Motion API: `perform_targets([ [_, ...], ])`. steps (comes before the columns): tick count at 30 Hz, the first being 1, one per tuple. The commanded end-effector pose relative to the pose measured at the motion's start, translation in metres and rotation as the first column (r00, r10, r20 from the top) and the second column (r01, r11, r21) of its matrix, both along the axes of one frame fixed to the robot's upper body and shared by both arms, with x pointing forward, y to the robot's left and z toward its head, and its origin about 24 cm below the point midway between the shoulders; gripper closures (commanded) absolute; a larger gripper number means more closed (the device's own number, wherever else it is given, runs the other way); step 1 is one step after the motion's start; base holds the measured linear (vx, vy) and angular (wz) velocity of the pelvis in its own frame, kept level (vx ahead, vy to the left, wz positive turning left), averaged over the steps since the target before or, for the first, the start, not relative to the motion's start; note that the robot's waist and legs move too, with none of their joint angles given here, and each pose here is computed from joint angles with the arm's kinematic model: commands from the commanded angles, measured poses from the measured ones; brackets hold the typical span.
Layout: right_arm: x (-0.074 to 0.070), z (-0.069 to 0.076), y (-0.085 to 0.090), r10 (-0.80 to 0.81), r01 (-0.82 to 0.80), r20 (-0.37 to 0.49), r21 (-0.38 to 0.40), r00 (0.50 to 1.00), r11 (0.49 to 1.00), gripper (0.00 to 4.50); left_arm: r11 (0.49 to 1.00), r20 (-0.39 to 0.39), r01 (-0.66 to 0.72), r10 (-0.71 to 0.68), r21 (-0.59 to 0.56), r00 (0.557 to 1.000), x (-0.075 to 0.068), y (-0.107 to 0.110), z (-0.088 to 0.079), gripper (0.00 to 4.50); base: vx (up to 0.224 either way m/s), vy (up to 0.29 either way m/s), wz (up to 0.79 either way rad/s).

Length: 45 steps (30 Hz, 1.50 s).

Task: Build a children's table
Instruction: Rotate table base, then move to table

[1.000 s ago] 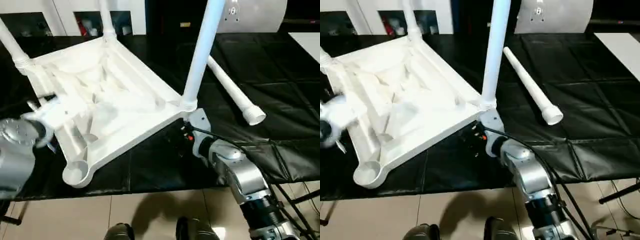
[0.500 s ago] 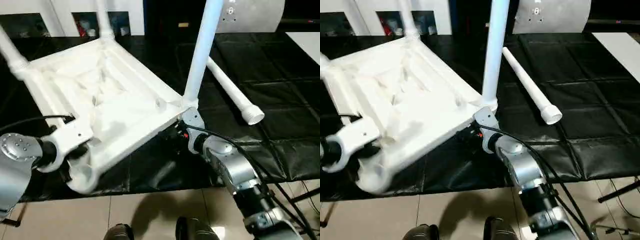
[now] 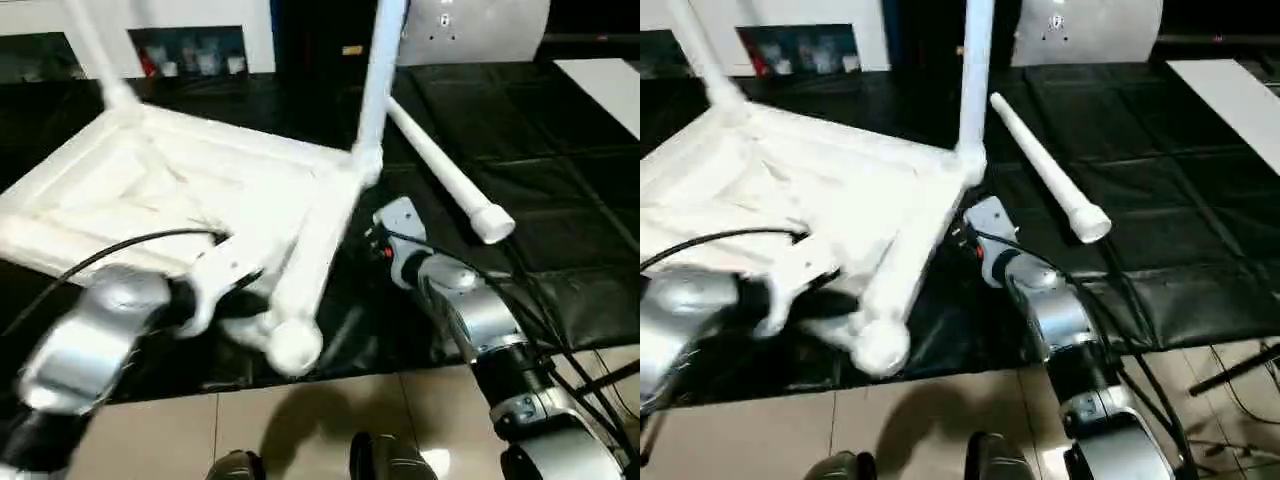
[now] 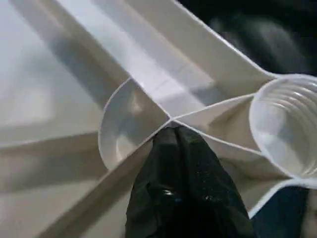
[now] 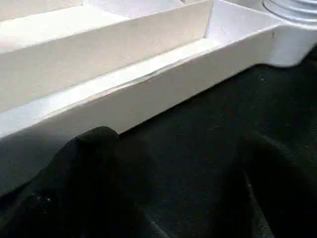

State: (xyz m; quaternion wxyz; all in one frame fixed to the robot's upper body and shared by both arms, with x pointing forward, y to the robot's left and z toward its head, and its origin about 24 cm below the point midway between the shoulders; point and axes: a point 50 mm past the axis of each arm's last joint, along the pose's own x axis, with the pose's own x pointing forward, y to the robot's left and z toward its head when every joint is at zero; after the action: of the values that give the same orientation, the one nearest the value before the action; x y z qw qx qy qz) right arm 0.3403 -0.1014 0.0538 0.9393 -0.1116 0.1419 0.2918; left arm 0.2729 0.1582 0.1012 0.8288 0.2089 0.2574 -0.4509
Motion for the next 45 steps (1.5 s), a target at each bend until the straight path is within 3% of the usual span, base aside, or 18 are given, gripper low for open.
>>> perform_targets([
  [1,0.003,0.008,0.013,0.048,-0.048,0.034,0.004,0.998,0.999,0.00,0.999,0.136,-0.050,0.048,0.015,0.990,0.020,-0.006,0.002,4.47,0.000,0.000,0.00],
  [4,0.005,0.009,0.008,0.017,-0.017,0.036,0.003,0.999,1.000,0.00,0.995,0.177,-0.098,0.095,0.009,0.980,0.029,-0.007,0.001,4.47,0.000,0.000,0.00],
  [7,0.014,0.018,-0.014,-0.097,0.099,0.084,-0.016,0.992,0.995,0.00,0.987,0.251,-0.157,0.156,-0.016,0.955,0.043,-0.009,-0.004,4.47,0.000,0.000,0.00],
  [11,0.022,0.040,-0.036,-0.160,0.159,0.165,0.019,0.973,0.987,0.00,0.983,0.258,-0.123,0.155,-0.136,0.954,0.039,-0.016,0.005,4.47,0.000,0.000,0.00],
  [14,0.026,0.048,-0.045,-0.198,0.195,0.174,0.031,0.965,0.980,0.00,0.977,0.290,-0.082,0.138,-0.195,0.947,0.035,-0.021,0.010,4.47,0.000,0.000,0.00],
  [16,0.026,0.052,-0.051,-0.232,0.228,0.163,0.040,0.959,0.973,0.00,0.952,0.322,-0.124,0.215,-0.281,0.922,0.032,-0.022,0.015,4.28,0.000,0.000,0.00],
  [18,0.021,0.058,-0.052,-0.242,0.230,0.161,0.089,0.957,0.969,0.00,0.904,0.330,-0.211,0.342,-0.372,0.880,0.029,-0.019,0.017,4.13,0.000,0.000,0.00],
  [19,0.012,0.063,-0.051,-0.258,0.235,0.158,0.154,0.953,0.960,0.00,0.843,0.302,-0.310,0.463,-0.439,0.833,0.023,-0.014,0.013,3.99,0.000,0.000,0.00],
  [20,0.009,0.065,-0.051,-0.269,0.240,0.158,0.181,0.950,0.954,0.00,0.815,0.285,-0.352,0.511,-0.460,0.811,0.021,-0.011,0.010,3.88,0.000,0.000,0.00],
  [22,0.008,0.066,-0.051,-0.270,0.240,0.158,0.183,0.950,0.953,0.00,0.812,0.283,-0.356,0.515,-0.462,0.809,0.021,-0.011,0.010,3.70,0.000,0.000,0.00],
  [24,-0.010,0.068,-0.048,-0.270,0.224,0.184,0.234,0.945,0.946,0.00,0.735,0.240,-0.460,0.627,-0.498,0.741,0.010,-0.006,0.001,3.51,0.000,0.000,0.00],
  [27,-0.017,0.068,-0.047,-0.268,0.217,0.192,0.248,0.944,0.944,0.00,0.708,0.229,-0.481,0.656,-0.517,0.720,0.005,-0.005,-0.002,3.35,0.000,0.000,0.00],
  [31,-0.051,0.055,-0.049,-0.302,0.239,0.155,0.326,0.941,0.914,0.00,0.652,0.213,-0.529,0.716,-0.543,0.665,-0.012,-0.005,-0.009,3.01,0.000,0.000,0.00],
  [32,-0.052,0.055,-0.049,-0.302,0.240,0.154,0.327,0.941,0.914,0.00,0.651,0.212,-0.531,0.718,-0.543,0.663,-0.012,-0.005,-0.009,2.97,0.000,0.000,0.00],
  [33,-0.065,0.048,-0.045,-0.281,0.228,0.104,0.357,0.954,0.906,0.00,0.614,0.198,-0.566,0.754,-0.551,0.626,-0.016,-0.001,-0.010,2.92,0.000,0.000,0.00],
  [38,-0.076,0.043,-0.039,-0.252,0.218,0.058,0.342,0.966,0.914,0.00,0.593,0.187,-0.587,0.774,-0.551,0.605,-0.020,0.001,-0.011,2.56,-0.004,-0.048,-0.02],
  [45,-0.081,0.043,-0.040,-0.288,0.249,0.071,0.336,0.955,0.908,0.00,0.570,0.184,-0.613,0.796,-0.547,0.576,-0.024,0.002,-0.014,2.07,-0.013,-0.197,-0.04],
])
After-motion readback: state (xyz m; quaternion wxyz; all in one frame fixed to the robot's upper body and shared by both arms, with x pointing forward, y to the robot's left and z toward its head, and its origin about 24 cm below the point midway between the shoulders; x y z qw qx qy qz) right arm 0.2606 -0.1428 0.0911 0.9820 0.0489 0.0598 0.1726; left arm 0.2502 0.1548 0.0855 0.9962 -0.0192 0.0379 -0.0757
